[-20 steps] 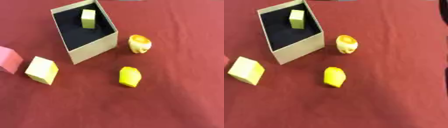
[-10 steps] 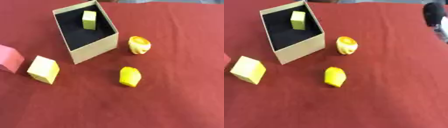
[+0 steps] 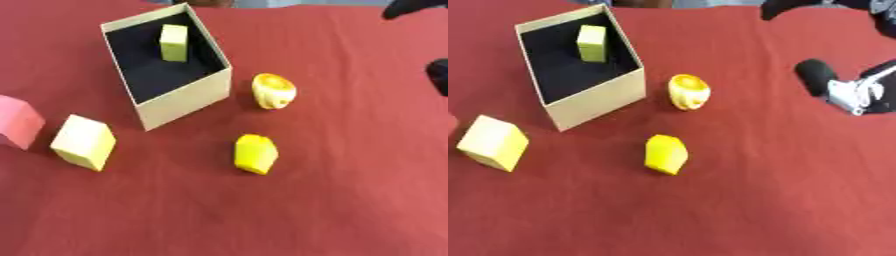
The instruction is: Pick up objects on the table and place them in the box.
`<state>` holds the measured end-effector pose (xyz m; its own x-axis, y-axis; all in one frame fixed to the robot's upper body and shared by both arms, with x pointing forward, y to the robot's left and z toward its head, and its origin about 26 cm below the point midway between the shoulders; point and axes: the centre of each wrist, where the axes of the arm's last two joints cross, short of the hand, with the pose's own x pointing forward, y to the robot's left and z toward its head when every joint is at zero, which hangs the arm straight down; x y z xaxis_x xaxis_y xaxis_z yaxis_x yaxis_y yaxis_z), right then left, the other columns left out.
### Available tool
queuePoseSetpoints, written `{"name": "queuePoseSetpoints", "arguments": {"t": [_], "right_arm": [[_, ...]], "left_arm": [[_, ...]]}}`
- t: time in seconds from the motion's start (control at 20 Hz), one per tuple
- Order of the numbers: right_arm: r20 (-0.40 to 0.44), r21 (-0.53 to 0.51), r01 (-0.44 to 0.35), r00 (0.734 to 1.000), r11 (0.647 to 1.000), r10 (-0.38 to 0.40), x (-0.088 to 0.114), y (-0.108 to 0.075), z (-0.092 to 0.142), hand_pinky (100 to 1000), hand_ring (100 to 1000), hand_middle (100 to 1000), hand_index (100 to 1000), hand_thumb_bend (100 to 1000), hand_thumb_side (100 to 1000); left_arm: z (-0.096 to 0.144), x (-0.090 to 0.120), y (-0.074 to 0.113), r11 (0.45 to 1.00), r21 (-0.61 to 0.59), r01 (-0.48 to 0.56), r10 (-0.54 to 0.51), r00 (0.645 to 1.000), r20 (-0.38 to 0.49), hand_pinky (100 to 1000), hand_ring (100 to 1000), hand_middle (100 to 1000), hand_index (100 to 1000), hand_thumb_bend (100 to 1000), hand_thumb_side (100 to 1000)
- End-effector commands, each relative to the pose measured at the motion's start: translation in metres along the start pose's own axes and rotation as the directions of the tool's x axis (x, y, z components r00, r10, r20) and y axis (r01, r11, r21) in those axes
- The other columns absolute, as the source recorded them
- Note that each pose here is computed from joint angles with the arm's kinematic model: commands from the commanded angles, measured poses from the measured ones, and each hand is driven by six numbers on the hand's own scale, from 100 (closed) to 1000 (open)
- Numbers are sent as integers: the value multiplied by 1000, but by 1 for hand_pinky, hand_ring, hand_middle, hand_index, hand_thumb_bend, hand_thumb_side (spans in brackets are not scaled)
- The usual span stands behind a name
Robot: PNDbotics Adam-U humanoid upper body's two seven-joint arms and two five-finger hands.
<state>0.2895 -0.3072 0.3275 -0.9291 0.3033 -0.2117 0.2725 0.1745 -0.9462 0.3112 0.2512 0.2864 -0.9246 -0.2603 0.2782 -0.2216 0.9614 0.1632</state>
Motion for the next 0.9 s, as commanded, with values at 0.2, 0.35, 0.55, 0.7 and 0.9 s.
{"name": "queuePoseSetpoints", "arguments": {"t": [0.2, 0.35, 0.55, 0.7, 0.9], "right_arm": [[58, 134, -19, 998, 991, 11, 5, -5, -19, 878, 1000, 731, 889, 100, 712], [71, 173, -7, 997, 985, -5, 6, -1, -28, 890, 1000, 736, 895, 100, 725], [62, 239, 37, 997, 970, -53, 4, 12, -37, 905, 1000, 737, 909, 100, 725], [51, 247, 64, 996, 967, -79, -2, 22, -44, 910, 1000, 732, 916, 100, 676], [31, 282, 98, 993, 954, -111, -8, 42, -52, 921, 1000, 715, 911, 100, 718]], "left_arm": [[-4, 5, 5, 1000, -22, 7, -6, 1000, 20, 654, 673, 692, 810, 167, 670], [-3, 4, 4, 1000, -25, 1, -1, 1000, 14, 652, 673, 692, 810, 163, 676], [0, 4, 3, 999, -31, -5, 5, 1000, 0, 651, 672, 692, 810, 159, 684], [2, 3, 1, 999, -35, -14, 13, 1000, -11, 650, 672, 692, 810, 156, 691], [4, 3, -2, 999, -44, -25, 24, 999, -26, 648, 672, 692, 810, 151, 700]]}}
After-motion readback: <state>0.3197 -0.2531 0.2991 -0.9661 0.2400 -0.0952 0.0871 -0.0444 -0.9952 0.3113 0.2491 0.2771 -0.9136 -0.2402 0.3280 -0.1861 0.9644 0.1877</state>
